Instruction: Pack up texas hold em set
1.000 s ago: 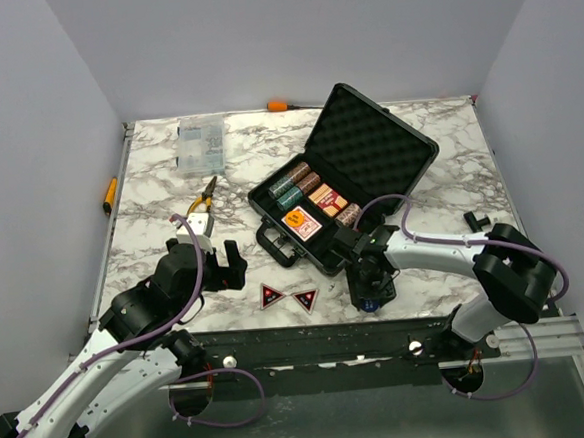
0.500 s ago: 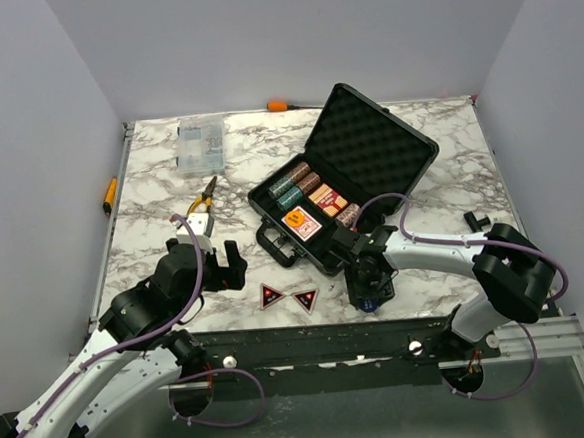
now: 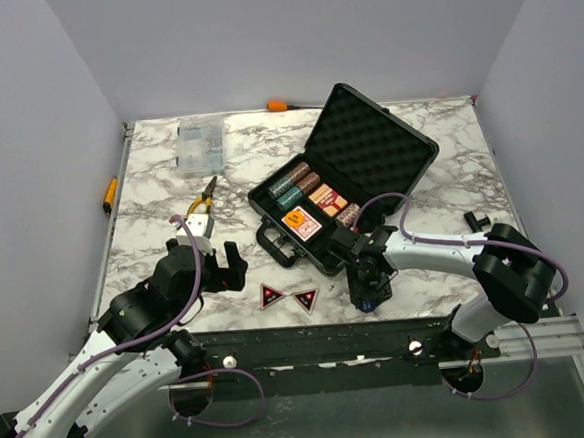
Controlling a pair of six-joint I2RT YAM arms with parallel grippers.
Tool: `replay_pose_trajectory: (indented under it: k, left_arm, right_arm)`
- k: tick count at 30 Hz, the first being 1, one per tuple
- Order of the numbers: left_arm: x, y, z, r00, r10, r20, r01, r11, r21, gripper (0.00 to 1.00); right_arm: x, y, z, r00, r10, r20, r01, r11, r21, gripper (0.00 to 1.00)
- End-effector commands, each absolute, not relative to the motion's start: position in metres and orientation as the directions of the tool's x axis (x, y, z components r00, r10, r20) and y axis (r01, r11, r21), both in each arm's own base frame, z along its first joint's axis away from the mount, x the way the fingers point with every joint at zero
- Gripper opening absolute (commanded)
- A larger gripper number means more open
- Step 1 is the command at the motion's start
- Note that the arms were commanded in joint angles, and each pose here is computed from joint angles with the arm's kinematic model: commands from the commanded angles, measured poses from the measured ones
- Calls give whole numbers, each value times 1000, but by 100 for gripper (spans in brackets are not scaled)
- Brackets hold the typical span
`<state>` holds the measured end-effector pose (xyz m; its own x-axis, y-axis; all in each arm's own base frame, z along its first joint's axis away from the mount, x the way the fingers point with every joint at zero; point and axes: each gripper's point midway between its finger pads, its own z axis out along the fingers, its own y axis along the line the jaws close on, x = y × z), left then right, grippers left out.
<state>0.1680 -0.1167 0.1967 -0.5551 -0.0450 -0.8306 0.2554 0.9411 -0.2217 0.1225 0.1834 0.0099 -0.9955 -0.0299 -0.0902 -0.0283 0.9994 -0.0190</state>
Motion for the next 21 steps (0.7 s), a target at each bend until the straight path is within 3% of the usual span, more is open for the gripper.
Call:
replay_pose_trajectory:
  k: [1, 21]
  left_arm:
    - [167, -112, 194, -547, -33, -837, 252, 947, -202, 99]
    - [167, -113, 194, -547, -31, -837, 253, 947, -200, 98]
  right_arm:
    - [137, 162, -9, -985, -29, -169, -5, 990, -140, 45]
    - [170, 198, 70, -948, -26, -317, -31, 999, 12, 43]
